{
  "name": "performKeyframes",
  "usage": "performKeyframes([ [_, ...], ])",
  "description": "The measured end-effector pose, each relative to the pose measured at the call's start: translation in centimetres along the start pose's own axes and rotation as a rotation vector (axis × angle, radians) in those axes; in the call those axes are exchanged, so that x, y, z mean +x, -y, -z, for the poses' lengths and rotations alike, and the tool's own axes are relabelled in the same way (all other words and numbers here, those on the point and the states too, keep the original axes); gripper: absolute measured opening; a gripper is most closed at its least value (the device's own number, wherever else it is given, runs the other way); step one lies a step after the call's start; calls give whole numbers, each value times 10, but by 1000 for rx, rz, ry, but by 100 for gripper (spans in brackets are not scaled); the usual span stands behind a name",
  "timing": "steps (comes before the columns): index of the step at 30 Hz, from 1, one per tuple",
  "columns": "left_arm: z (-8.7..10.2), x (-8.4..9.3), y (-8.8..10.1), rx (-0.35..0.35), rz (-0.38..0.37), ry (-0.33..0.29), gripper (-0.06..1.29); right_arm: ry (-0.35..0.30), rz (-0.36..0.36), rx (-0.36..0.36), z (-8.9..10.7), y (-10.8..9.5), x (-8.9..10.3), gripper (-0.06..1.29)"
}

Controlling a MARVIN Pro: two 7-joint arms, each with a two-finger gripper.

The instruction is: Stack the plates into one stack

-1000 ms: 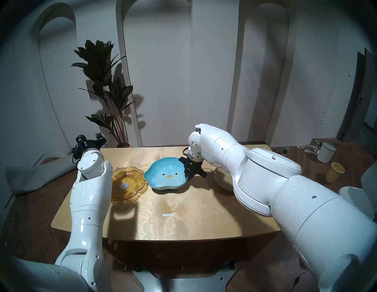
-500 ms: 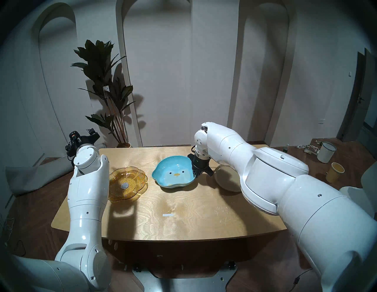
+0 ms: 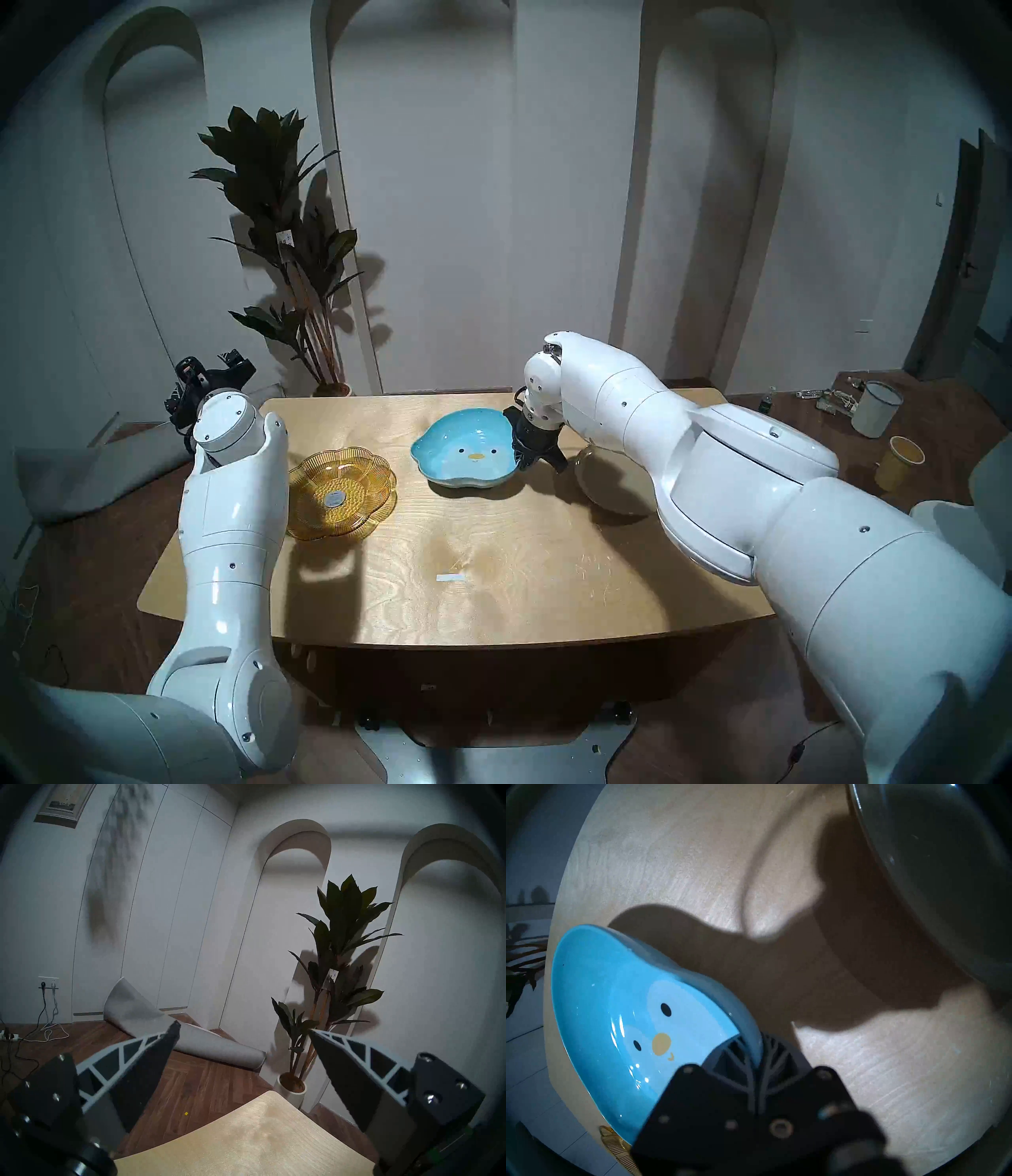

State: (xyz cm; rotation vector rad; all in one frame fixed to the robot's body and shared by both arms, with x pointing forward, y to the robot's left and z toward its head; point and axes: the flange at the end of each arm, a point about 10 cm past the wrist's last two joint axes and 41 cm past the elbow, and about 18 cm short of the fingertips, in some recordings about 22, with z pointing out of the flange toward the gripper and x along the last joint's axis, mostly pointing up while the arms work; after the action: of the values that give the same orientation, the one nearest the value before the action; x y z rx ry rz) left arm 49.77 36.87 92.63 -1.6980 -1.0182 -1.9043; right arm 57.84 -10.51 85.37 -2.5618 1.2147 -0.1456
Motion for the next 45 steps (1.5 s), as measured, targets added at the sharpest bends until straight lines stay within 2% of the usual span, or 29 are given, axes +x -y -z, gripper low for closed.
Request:
performKeyframes([
  [6, 1, -4, -2, 15, -2, 10, 126, 8, 6, 48, -9, 1, -11, -3],
  [12, 3, -7, -6, 23, -1, 20, 126, 2, 19, 94, -8, 7, -17, -3],
  [30, -4, 9, -11, 76, 28, -1, 126, -76, 53, 250, 24, 29, -15, -3],
  [36, -9, 13, -9, 96, 31, -3, 126, -84, 70, 296, 33, 36, -21, -3],
  [42, -17, 16, -5, 126, 31, -4, 126, -68, 113, 371, 44, 49, -41, -3],
  [45, -22, 15, -1, 146, 27, 2, 126, -50, 146, 421, 53, 59, -58, -3],
])
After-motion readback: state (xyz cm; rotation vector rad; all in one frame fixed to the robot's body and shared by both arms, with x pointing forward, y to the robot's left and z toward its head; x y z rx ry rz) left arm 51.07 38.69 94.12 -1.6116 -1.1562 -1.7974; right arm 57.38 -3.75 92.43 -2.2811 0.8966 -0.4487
